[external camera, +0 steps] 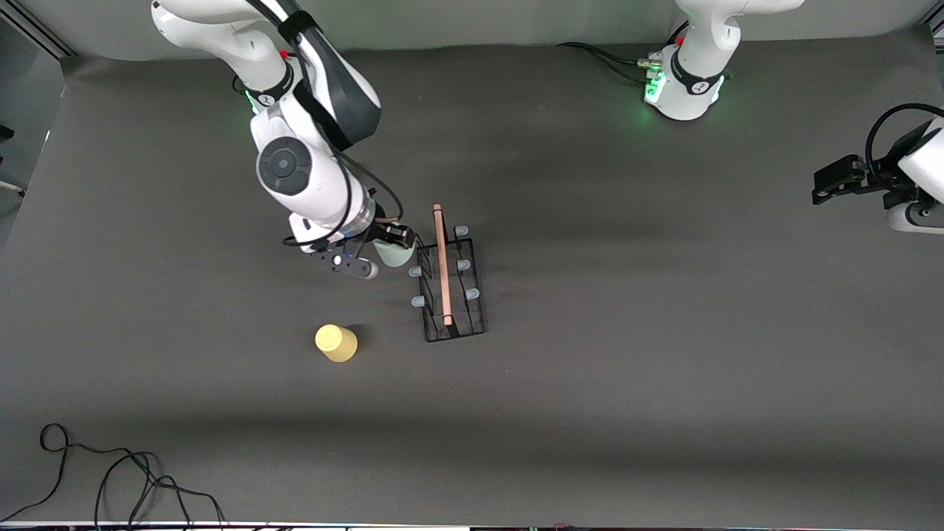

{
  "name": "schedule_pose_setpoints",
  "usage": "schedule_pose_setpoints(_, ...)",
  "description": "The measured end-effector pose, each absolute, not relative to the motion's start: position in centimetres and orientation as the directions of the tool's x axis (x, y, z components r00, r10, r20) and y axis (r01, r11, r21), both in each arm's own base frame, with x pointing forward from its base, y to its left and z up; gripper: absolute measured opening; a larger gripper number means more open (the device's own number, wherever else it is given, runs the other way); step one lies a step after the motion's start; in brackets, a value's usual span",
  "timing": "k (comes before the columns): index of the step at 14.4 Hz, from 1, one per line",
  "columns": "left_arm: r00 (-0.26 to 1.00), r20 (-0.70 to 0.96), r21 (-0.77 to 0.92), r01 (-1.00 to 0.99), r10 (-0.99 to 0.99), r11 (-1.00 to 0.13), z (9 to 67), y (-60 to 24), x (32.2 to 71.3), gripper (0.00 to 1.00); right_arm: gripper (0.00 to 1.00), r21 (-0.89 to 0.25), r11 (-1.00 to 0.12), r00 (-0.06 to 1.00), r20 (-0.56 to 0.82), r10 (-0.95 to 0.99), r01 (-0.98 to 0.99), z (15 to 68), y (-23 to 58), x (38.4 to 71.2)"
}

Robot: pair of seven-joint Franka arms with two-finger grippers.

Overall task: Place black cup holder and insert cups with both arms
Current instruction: 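Place the green cup onto a rack peg with the right gripper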

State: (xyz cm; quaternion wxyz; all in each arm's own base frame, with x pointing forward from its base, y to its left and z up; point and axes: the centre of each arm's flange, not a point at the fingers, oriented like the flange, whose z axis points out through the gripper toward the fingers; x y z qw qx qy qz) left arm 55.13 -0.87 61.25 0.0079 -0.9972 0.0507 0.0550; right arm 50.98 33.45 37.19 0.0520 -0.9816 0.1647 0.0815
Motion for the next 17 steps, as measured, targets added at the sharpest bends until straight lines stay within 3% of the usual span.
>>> schedule_pose_setpoints(9, 0.989, -0.103, -0.016, -0.108, -0.106, -0.994, 61.3, -1.1, 55.3, 1.00, 0.68, -0.055, -0.952, 0.941, -0.184, -0.286, -0.300, 33.0, 35.8, 49.2)
schedule_pose_setpoints(13, 0.989, -0.099, -0.017, -0.109, -0.107, -0.994, 61.3, -1.2, 55.3, 1.00, 1.00, -0.061, -0.949, 0.939, -0.175, -0.295, -0.310, 33.5, 35.4, 49.8)
schedule_pose_setpoints(17, 0.991, -0.080, -0.019, -0.110, -0.108, -0.994, 61.5, -1.2, 55.5, 1.00, 1.00, -0.062, -0.957, 0.950, -0.150, -0.273, -0.285, 36.1, 32.9, 52.0)
